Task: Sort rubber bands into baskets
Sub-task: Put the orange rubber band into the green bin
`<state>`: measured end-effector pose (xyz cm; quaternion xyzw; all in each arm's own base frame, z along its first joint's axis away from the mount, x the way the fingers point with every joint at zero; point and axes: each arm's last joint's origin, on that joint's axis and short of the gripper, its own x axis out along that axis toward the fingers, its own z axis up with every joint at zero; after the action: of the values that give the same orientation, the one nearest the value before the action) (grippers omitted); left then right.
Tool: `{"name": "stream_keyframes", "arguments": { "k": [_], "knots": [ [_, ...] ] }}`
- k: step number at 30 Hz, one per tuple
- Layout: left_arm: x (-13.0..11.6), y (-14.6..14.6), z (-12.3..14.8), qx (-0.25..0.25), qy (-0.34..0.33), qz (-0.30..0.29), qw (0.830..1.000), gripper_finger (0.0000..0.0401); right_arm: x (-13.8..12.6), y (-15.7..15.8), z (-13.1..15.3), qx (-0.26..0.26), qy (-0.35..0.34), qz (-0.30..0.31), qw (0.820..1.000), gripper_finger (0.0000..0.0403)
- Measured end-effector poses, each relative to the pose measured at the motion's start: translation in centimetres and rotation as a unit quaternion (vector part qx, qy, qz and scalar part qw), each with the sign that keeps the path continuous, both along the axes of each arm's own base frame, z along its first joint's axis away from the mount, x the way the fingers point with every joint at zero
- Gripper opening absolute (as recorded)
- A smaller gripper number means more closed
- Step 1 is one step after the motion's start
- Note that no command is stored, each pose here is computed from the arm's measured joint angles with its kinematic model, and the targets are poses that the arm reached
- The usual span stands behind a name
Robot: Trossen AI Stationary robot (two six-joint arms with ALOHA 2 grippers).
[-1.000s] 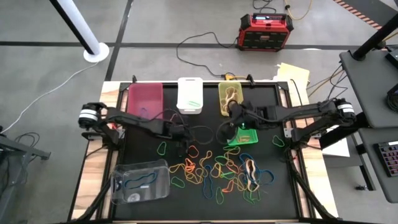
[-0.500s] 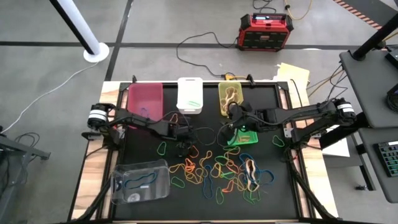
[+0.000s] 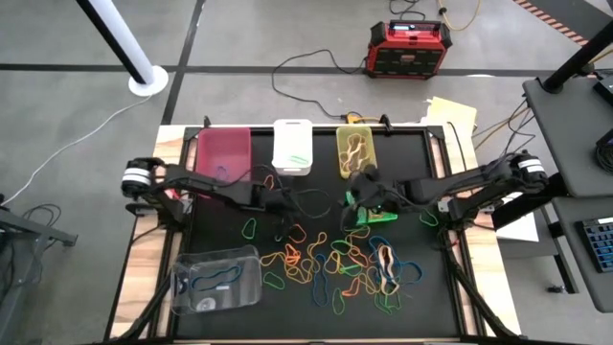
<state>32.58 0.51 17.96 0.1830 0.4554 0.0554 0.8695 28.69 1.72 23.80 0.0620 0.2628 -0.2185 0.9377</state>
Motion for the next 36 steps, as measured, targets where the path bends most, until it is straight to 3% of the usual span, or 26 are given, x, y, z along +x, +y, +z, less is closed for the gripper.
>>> {"name": "stream_keyframes", "arguments": {
  "k": [5, 11, 21, 25, 29, 36],
  "knots": [
    [-0.4, -0.2, 4.1, -0.052, -0.107, -0.040, 0.992, 0.0000, 1.0, 2.3, -2.4, -0.064, -0.047, 0.080, 0.994, 0.0269],
    [-1.3, -0.3, 6.8, -0.078, -0.169, -0.022, 0.982, 0.0000, 3.2, 3.1, -3.7, -0.079, -0.094, 0.092, 0.988, 0.0252],
    [-1.2, -0.1, 6.5, -0.064, -0.168, 0.012, 0.984, 0.0000, 7.2, 3.5, -5.3, -0.100, -0.070, 0.095, 0.988, 0.0230],
    [-1.1, 0.0, 6.0, -0.054, -0.157, 0.024, 0.986, 0.0000, 8.5, 3.5, -5.1, -0.123, -0.056, 0.061, 0.989, 0.0213],
    [-1.1, 0.0, 5.9, -0.054, -0.151, 0.024, 0.987, 0.0000, 9.0, 3.2, -5.2, -0.135, -0.025, 0.032, 0.990, 0.0165],
    [-1.1, 0.0, 5.9, -0.053, -0.154, 0.037, 0.986, 0.0000, 9.1, 3.1, -5.0, -0.146, -0.012, 0.032, 0.989, 0.0022]
  ]
}}
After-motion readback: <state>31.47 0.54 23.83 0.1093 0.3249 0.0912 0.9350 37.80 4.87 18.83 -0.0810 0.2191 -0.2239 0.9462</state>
